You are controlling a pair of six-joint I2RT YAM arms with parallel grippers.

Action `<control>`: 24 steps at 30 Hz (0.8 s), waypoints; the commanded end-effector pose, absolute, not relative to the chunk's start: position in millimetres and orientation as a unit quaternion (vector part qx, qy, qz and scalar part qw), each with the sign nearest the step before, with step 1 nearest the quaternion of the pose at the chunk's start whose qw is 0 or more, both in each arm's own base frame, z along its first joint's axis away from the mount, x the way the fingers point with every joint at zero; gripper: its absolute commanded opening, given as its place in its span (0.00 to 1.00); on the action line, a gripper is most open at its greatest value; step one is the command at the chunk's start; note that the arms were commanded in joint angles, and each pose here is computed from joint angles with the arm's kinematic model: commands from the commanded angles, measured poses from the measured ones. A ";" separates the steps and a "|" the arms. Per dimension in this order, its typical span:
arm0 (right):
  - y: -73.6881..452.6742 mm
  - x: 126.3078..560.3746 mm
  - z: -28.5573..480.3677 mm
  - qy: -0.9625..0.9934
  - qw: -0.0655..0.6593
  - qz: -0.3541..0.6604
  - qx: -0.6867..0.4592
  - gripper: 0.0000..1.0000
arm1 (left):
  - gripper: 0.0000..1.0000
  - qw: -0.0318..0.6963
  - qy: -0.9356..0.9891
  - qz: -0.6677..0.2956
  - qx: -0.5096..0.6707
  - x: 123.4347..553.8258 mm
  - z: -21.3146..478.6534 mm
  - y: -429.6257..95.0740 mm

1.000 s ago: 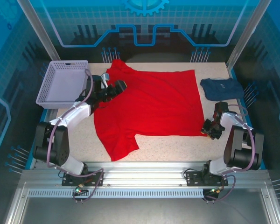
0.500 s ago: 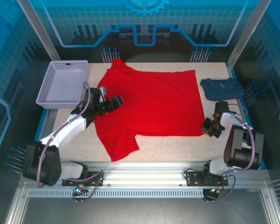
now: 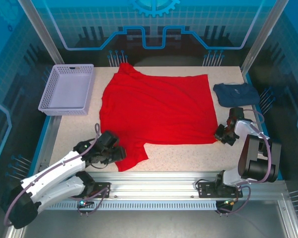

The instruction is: Fold the inside-out t-shirt

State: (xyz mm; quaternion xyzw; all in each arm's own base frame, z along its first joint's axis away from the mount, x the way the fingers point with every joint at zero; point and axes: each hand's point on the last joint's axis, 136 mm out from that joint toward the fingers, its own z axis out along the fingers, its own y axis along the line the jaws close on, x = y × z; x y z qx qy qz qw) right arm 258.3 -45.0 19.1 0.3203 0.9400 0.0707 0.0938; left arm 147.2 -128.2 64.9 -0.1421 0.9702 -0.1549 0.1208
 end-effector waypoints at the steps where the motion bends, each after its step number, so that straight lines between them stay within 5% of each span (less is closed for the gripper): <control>1: -40.6 256.2 19.6 0.942 0.095 0.077 0.311 0.08 | 0.50 0.063 0.979 -0.107 -0.163 111.4 48.1 -113.8; 24: -36.6 258.0 24.6 0.944 0.106 0.084 0.302 0.07 | 0.28 0.004 0.986 -0.119 -0.112 102.3 7.4 -143.4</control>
